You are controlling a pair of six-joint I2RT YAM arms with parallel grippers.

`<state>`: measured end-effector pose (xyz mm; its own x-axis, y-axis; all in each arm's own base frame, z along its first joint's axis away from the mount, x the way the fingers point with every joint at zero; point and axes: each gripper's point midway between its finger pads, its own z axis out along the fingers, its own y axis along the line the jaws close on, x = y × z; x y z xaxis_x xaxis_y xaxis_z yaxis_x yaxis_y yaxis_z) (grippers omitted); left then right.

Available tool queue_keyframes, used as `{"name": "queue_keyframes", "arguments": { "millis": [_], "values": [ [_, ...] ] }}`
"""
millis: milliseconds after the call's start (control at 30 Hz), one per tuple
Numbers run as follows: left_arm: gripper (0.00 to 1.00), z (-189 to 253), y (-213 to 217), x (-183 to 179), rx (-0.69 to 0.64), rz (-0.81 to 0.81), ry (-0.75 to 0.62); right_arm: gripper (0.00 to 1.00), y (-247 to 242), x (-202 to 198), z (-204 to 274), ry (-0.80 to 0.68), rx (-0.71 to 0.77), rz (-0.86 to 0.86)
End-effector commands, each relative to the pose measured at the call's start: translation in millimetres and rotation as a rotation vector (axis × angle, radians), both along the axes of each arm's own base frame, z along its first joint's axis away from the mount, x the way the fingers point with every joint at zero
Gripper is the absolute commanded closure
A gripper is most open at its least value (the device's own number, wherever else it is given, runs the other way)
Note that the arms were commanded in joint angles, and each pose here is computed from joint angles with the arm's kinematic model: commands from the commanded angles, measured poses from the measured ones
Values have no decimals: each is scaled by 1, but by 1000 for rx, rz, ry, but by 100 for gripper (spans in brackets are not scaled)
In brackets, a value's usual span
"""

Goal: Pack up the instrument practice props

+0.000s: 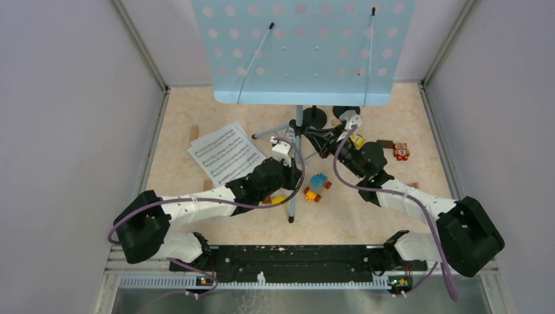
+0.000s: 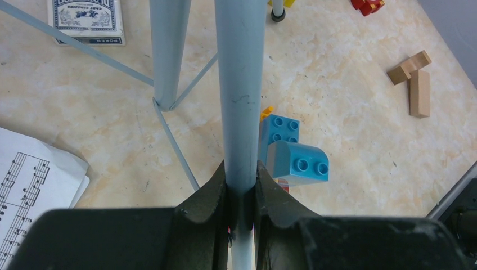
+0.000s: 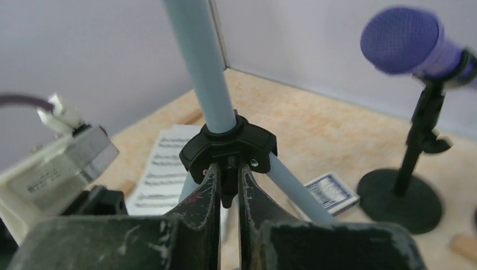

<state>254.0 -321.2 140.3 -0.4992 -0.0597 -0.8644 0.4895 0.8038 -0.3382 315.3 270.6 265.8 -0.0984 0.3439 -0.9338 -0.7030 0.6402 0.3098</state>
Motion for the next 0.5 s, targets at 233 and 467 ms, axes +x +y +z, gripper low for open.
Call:
{"name": "queue_keyframes", "arguments": {
  "millis": [233,467],
  "values": [
    [100,-68,61,-16,291,54,109,100,10,-41,-35,-898,-892,287],
    [100,-69,62,-17,294,51,109,100,-36,-12,-59,-1092,-1563,226]
  ]
}}
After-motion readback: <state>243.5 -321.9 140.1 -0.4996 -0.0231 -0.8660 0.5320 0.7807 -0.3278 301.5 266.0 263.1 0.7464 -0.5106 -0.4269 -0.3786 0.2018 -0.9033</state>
